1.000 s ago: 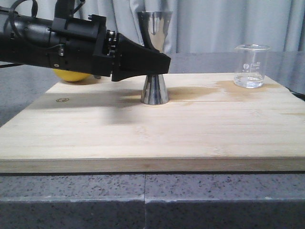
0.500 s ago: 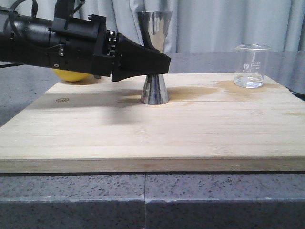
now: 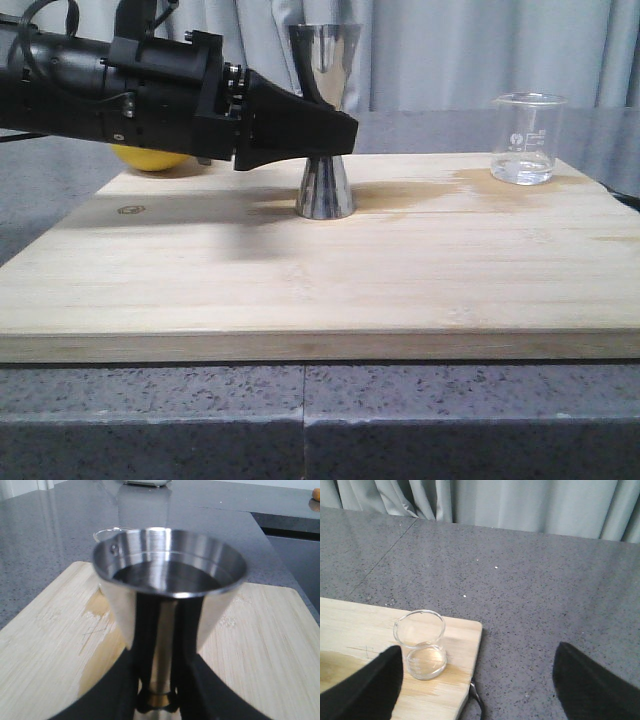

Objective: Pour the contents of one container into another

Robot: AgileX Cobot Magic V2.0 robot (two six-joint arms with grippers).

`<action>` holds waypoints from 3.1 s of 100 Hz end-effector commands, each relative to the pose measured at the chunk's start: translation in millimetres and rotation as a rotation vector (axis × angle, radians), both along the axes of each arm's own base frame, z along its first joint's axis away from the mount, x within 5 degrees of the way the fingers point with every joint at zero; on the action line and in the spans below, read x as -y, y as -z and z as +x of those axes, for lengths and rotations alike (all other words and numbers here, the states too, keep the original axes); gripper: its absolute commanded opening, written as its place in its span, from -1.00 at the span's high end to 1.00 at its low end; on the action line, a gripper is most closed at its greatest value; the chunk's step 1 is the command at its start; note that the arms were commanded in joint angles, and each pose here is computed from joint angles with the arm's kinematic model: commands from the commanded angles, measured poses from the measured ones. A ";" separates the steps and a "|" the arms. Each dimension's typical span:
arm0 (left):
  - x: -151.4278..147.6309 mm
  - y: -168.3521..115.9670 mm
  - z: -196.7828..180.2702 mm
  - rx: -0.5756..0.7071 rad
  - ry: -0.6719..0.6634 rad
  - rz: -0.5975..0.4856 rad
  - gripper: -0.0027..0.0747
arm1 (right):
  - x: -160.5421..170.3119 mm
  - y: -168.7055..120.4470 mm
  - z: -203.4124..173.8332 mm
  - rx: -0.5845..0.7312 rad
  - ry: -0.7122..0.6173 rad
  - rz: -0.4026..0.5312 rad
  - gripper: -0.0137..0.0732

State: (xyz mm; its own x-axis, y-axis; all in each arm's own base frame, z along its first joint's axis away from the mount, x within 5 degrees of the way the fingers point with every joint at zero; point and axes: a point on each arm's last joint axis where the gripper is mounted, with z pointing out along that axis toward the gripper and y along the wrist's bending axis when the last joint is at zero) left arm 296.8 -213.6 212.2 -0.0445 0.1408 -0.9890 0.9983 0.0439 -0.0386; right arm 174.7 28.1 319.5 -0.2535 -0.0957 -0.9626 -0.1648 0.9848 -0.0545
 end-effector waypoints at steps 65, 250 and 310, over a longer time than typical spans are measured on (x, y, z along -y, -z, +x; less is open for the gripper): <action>3.3 -32.9 -4.9 0.029 0.033 -0.152 0.61 | 0.1 -17.2 -0.3 0.111 -0.006 0.014 -0.59; -102.7 -124.3 -49.2 -0.125 -0.497 0.435 -0.19 | 1.0 -8.8 -2.1 0.006 0.012 0.038 -0.59; -180.8 -161.4 -124.6 -0.328 -1.186 0.613 -0.18 | 3.6 2.4 -15.8 -0.351 0.048 0.031 -0.59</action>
State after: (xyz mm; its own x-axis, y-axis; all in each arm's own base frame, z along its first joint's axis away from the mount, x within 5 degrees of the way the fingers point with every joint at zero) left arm 178.3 -40.2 363.0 -0.6580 0.3760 -0.6524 0.4247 0.9008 0.0908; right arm 158.3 25.3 295.3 -0.6259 -0.0532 -0.7781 -0.1213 0.9922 0.0298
